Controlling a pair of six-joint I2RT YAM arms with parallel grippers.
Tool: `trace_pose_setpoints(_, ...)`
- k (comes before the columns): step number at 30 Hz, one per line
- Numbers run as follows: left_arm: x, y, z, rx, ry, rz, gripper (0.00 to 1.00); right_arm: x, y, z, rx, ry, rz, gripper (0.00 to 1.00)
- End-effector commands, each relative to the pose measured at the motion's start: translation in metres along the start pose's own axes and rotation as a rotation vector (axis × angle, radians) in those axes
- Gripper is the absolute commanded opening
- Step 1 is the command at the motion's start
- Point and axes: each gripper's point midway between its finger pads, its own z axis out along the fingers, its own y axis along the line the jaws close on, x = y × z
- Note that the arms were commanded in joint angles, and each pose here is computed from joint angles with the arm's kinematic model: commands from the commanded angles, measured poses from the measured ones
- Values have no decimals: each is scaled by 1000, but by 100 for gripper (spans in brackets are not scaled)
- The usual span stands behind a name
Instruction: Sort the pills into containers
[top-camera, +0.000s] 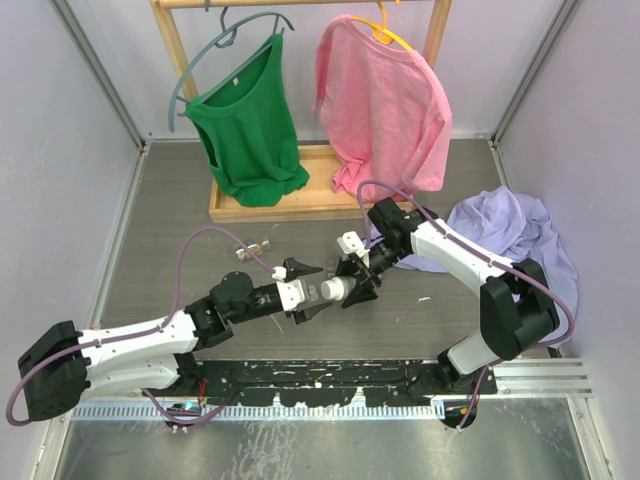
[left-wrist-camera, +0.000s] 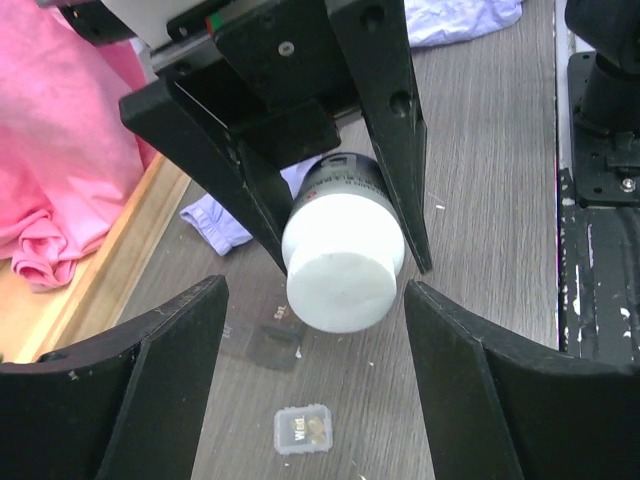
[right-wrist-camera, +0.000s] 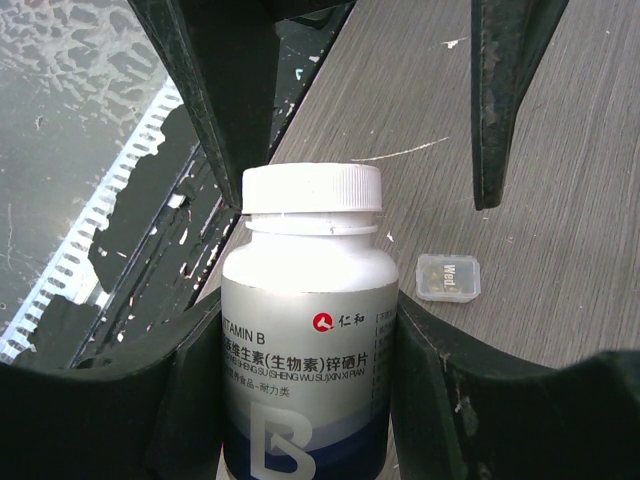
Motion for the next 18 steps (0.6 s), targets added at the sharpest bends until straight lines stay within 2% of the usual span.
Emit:
trace_pose_setpoints(1, -47, 13, 9, -22, -150, 28, 72, -10, 1, -1, -1, -23, -29, 1)
trace_pose_setpoints(14, -46, 9, 11, 5, -144, 1, 57, -11, 1, -1, -1, -24, -30, 1)
trace_pose_setpoints(18, -47, 8, 10, 6, -145, -12, 49, -10, 1, -1, -2, -24, -28, 1)
